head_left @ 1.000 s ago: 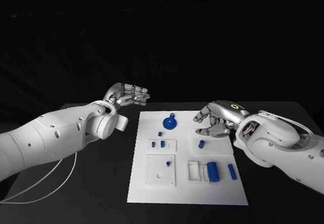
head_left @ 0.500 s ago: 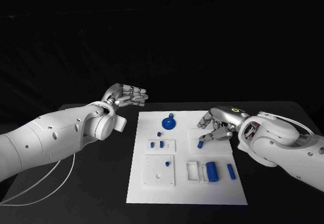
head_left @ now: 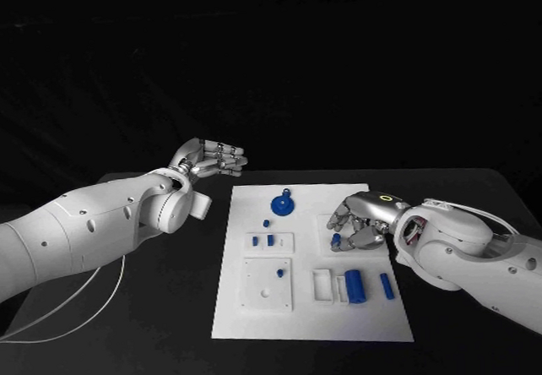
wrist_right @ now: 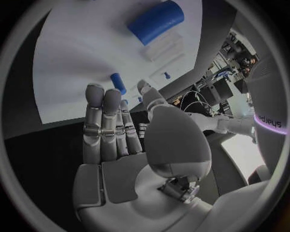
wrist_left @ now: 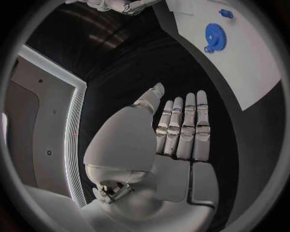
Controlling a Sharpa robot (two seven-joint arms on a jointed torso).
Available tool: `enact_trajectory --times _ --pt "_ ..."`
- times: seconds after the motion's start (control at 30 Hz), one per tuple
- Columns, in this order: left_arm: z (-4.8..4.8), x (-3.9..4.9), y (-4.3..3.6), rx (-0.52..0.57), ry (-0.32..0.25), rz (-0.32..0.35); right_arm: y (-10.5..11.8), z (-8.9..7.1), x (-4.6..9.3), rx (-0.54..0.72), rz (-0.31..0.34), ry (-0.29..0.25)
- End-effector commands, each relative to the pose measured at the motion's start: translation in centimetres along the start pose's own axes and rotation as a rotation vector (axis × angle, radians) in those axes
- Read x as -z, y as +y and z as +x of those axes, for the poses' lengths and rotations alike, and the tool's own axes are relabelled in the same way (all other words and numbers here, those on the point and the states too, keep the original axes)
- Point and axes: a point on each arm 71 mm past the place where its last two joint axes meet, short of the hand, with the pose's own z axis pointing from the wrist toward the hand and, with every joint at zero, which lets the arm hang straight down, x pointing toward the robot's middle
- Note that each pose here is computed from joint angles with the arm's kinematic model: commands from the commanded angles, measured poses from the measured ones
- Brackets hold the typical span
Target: Assemble the parts on the task board
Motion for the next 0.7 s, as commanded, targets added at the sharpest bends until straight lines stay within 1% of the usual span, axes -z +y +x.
enact_trajectory --times 0.03,0.13,0.3,0.7 --pt "0.13 -0.02 -0.14 0.010 0.012 0.012 0.08 0.40 -0.06 0.060 0.012 0.005" --pt "0.12 -0.02 -0.13 0.010 0.011 0.011 0.14 0.60 -0.12 0.073 0.018 -0.013" --pt "0.09 -0.01 -0.12 0.010 0.011 0.011 0.26 0.90 -0.23 0.085 0.023 -0.025" --pt "0.04 0.00 -0.09 0.010 0.011 0.009 0.38 1.32 -0.33 0.092 0.024 -0.029"
